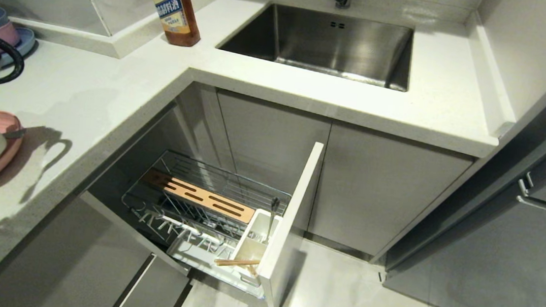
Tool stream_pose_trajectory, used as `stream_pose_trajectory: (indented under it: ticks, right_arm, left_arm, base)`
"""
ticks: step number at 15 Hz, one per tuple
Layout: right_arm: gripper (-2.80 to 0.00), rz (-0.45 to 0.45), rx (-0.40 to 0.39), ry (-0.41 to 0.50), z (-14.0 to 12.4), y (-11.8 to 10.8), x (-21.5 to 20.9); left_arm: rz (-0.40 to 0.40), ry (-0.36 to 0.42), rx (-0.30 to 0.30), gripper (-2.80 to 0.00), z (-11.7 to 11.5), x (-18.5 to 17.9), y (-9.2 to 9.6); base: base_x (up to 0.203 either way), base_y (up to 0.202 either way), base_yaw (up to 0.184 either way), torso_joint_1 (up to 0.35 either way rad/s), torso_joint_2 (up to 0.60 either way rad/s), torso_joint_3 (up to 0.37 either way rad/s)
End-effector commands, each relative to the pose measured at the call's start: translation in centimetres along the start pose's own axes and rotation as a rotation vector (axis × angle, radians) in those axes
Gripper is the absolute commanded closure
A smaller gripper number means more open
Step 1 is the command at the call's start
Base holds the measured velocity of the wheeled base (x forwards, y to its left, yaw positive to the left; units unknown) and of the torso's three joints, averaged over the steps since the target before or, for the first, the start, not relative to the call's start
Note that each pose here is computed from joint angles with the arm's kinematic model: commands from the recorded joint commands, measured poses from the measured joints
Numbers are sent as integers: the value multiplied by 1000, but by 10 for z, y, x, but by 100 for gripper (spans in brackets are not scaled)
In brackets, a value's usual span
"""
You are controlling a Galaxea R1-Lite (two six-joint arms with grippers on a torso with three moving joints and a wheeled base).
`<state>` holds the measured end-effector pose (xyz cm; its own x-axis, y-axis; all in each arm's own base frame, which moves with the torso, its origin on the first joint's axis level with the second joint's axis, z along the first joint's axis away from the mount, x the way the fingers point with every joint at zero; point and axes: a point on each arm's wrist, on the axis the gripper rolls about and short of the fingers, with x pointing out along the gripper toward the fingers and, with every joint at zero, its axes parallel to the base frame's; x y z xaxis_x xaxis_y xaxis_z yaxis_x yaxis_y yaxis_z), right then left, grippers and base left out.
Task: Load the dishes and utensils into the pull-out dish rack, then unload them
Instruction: Take the chopsticks out of the cupboard
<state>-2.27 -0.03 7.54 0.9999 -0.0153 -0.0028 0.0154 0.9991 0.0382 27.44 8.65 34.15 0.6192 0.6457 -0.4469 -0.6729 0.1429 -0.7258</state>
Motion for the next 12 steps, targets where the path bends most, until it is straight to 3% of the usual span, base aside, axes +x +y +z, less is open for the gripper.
stream_pose_trajectory:
  ticks: [1,12]
  right_arm:
    - [0,0,0,2,-1,0,0]
    - [0,0,0,2,-1,0,0]
  left_arm:
    - [17,-10,-9,0,3,3,3]
    - [38,4,-22,0,10,10,10]
  base:
    - [0,0,0,0,0,0]
    - [0,0,0,0,0,0]
